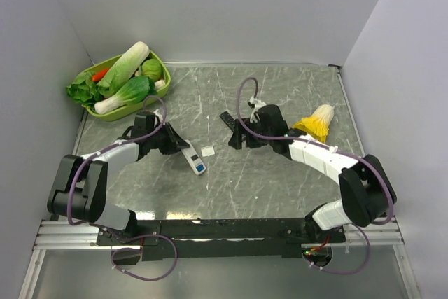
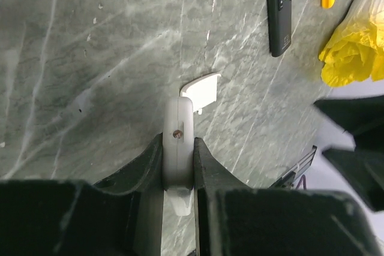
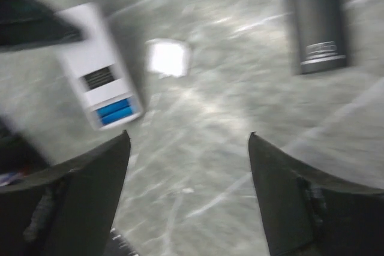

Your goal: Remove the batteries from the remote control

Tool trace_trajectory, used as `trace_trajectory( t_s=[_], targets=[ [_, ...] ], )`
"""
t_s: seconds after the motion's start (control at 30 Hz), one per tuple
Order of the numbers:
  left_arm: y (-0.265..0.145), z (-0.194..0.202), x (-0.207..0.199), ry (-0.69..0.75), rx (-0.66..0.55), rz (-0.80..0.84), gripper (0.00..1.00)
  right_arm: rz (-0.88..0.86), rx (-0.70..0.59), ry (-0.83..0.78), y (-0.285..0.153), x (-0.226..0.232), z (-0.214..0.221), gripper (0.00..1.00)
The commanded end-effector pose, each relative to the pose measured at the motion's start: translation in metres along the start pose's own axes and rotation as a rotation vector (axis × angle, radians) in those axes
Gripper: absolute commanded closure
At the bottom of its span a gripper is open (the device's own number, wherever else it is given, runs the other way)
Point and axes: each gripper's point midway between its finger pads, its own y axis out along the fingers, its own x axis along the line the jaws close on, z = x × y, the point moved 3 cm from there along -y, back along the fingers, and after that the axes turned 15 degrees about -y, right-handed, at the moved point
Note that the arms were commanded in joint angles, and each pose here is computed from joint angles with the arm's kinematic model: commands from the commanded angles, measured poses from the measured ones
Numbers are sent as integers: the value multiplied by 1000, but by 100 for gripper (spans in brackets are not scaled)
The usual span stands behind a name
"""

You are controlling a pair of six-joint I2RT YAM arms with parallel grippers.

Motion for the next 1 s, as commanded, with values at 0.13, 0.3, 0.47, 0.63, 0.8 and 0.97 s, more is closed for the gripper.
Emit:
trace_trajectory(
  t_s=[0.13,0.3,0.47,0.63,0.8,0.97],
  targets=[
    [6,0,29,-13,-11,-142,78,349,62,-266,12,-60,-40,5],
    [3,-6,36,-35,-70,-199,61,332,232,-318,40,-72,-28,8],
    [3,-8,41,-54,-99,-215,48,327,311,-308,57,-80,-16,9],
    [0,-9,40,-64,-119,-210,41,328,356,-291,68,-84,-4,10],
    [-17,-22,25,-80,-225,-199,14,355,395,-286,73,-93,6,14],
    [-32,-28,4,-87,-297,-122,10,372,379,-313,78,-97,0,19]
  ],
)
